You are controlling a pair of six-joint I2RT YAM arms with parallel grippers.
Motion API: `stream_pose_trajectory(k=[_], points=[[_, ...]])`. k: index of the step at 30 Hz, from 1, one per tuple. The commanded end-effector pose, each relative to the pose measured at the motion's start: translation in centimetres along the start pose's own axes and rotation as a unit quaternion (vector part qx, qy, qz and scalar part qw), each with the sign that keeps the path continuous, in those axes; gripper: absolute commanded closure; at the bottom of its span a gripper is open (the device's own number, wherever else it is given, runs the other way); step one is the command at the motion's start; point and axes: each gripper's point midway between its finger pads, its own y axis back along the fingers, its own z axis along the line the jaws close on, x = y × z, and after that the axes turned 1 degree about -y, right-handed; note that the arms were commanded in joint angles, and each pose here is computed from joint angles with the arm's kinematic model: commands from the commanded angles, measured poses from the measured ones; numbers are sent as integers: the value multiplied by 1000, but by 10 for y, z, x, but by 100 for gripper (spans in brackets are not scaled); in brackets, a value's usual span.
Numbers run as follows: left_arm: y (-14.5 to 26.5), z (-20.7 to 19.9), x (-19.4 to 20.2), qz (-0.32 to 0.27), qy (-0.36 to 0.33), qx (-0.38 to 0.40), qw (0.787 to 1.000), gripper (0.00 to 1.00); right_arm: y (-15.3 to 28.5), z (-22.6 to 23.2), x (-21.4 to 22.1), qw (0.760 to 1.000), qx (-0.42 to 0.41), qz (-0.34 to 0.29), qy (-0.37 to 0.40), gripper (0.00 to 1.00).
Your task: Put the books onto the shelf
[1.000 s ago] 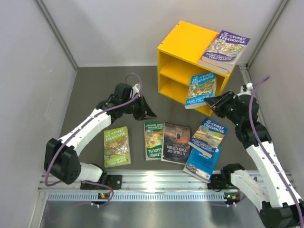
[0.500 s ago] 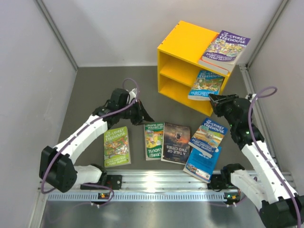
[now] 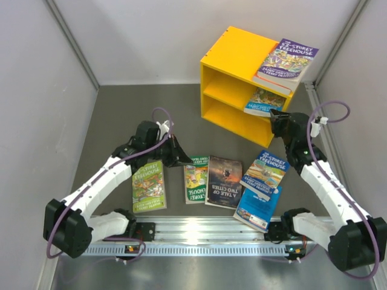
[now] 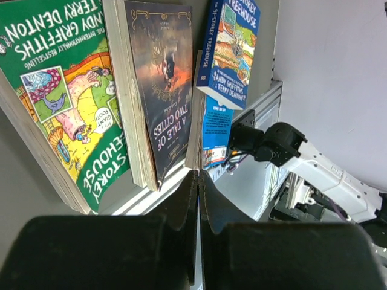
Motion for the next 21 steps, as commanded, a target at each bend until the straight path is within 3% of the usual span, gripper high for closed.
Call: stream_pose_trajectory(k=[1,11,14,15,18,20,21], points=[[7,-9,1,-6,-28,30,999,95,0,41,-24,996,-45,-66,-38,100],[13,-1,5,7,-33,29,999,96,-19,23,-6,998,-1,-56,-15,100],[16,3,7,10,-35,24,999,96,-20,18,0,999,-2,-43,-3,76],[16,5,7,11,-36,21,999,97,-19,15,1,999,0,-39,-1,53],[17,7,10,15,-35,19,999,97,-14,9,3,999,-1,-32,5,15],[17,8,12,16,-35,20,999,97,-8,11,7,1000,-9,-19,17,4],[17,9,13,18,-33,20,999,97,-5,12,9,999,-13,-13,36,2]])
